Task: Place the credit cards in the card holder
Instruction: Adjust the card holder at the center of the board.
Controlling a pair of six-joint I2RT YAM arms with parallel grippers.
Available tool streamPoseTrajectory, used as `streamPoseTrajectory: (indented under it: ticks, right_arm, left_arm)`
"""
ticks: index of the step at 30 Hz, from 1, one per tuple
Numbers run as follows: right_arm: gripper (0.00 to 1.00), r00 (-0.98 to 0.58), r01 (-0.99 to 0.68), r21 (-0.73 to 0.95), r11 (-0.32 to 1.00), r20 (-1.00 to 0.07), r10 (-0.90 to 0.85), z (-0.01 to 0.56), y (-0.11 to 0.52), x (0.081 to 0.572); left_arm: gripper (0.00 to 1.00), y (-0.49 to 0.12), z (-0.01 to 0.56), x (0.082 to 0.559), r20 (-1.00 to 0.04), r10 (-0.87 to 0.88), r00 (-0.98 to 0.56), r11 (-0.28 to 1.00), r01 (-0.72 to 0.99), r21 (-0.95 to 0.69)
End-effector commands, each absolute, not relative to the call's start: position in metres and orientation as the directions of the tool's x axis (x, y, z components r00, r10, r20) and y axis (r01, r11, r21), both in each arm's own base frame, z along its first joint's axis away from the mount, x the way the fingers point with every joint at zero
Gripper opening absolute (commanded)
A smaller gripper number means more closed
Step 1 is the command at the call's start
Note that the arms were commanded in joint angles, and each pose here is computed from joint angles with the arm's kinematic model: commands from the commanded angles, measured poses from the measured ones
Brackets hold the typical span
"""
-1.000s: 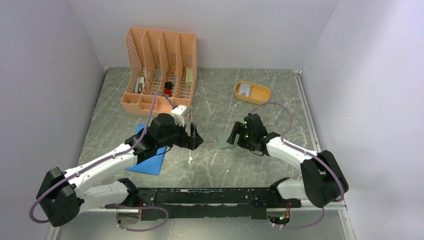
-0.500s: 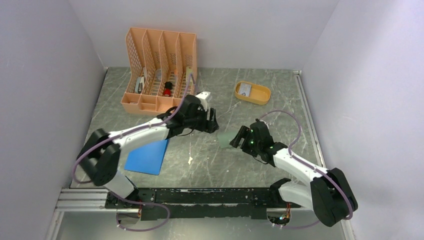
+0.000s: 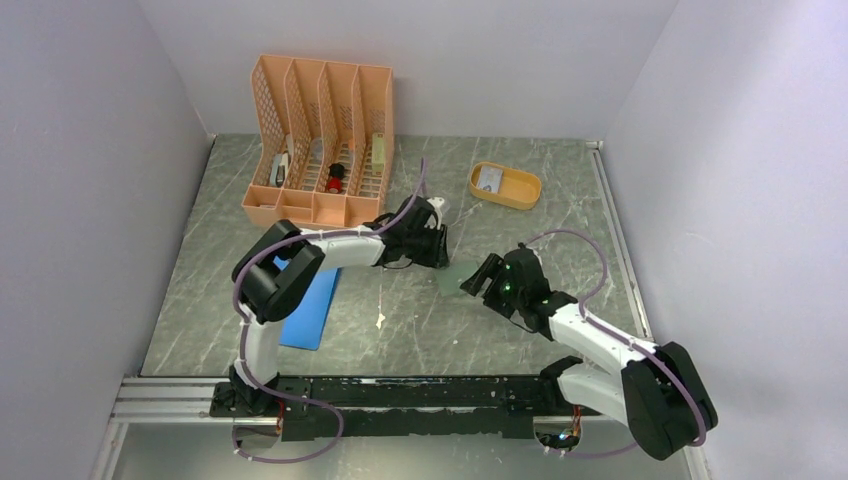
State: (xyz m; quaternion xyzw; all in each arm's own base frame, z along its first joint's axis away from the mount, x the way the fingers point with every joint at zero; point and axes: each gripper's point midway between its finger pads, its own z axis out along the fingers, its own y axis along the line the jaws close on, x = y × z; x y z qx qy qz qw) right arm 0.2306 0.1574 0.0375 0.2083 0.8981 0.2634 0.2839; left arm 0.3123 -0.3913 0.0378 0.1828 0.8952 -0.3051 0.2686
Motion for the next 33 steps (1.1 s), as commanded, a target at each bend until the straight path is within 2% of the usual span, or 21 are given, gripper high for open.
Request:
streamPoseTrajectory:
  ticks: [1, 11, 19, 25, 29, 33]
  right_arm:
    - [0.77, -0.729, 0.241, 0.621, 0.745, -0.391, 0.562, 0.042, 0.16, 0.241]
    - [0.77, -0.747, 0.209, 0.576, 0.79, -0.428, 0.509, 0.038, 0.165, 0.262]
    - [0.76, -0.824, 0.116, 0.502, 0.857, -0.434, 0.366, 0.017, 0.181, 0.256]
    - [0.75, -0.849, 0.04, 0.432, 0.901, -0.461, 0.259, 0.008, 0.206, 0.24]
    - [0.75, -0.844, 0.048, 0.388, 0.92, -0.476, 0.245, 0.011, 0.197, 0.233]
    - [0.77, -0.814, 0.026, 0.341, 0.94, -0.539, 0.219, 0.036, 0.183, 0.234]
  left_arm:
    - [0.32, -0.416, 0.042, 0.305, -0.618, 0.174, -0.767, 0.711, 0.532, -0.46]
    - [0.18, -0.393, 0.022, 0.254, -0.567, 0.145, -0.811, 0.713, 0.483, -0.509]
    - [0.12, -0.375, 0.024, 0.208, -0.554, 0.122, -0.824, 0.702, 0.466, -0.538]
    - [0.11, -0.353, 0.025, 0.187, -0.551, 0.076, -0.831, 0.732, 0.421, -0.535]
    - [0.11, -0.334, 0.033, 0.187, -0.574, 0.054, -0.817, 0.765, 0.404, -0.502]
    - [0.13, -0.329, 0.058, 0.187, -0.601, 0.03, -0.798, 0.752, 0.415, -0.513]
